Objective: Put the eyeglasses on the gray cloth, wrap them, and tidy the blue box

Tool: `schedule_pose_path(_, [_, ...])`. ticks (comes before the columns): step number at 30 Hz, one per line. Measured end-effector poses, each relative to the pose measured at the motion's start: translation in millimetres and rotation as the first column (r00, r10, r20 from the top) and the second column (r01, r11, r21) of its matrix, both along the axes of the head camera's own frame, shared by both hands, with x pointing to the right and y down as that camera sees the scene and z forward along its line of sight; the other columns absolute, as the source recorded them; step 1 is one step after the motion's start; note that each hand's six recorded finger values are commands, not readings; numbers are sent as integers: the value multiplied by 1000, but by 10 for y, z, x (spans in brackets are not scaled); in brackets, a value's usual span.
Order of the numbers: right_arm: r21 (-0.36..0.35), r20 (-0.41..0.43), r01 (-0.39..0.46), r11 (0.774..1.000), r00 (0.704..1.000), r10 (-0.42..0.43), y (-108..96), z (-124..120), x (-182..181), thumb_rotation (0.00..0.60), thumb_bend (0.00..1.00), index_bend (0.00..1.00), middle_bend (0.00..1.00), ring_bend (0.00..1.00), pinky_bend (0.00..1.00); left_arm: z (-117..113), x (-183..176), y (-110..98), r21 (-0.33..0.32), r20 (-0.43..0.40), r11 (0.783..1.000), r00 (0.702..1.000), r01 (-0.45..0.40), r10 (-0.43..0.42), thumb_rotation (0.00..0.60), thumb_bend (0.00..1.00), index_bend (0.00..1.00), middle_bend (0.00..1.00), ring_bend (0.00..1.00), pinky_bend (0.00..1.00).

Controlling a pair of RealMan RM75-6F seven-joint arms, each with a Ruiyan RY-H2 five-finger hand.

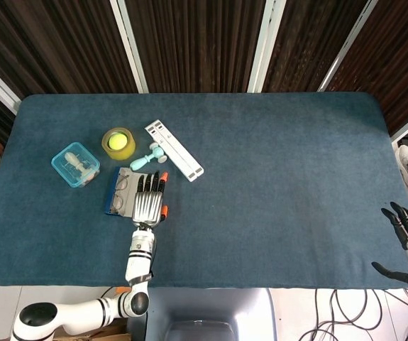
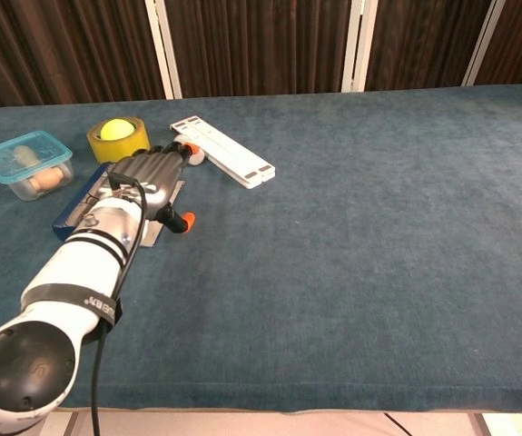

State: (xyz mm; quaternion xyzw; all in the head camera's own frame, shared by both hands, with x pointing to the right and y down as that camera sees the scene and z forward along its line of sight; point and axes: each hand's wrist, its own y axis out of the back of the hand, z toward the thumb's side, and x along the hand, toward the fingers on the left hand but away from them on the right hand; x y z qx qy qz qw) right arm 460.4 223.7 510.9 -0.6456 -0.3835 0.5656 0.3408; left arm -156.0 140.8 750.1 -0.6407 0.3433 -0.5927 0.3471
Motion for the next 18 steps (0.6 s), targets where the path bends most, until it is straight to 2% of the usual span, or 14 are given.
schedule_pose_path(18, [-3,-7,3,1000,1000,-3,8,16,-8,600,252,23,0,0,0,145,-123,85,-54,89,998,995,-31,35,600,322,0,0,0,59])
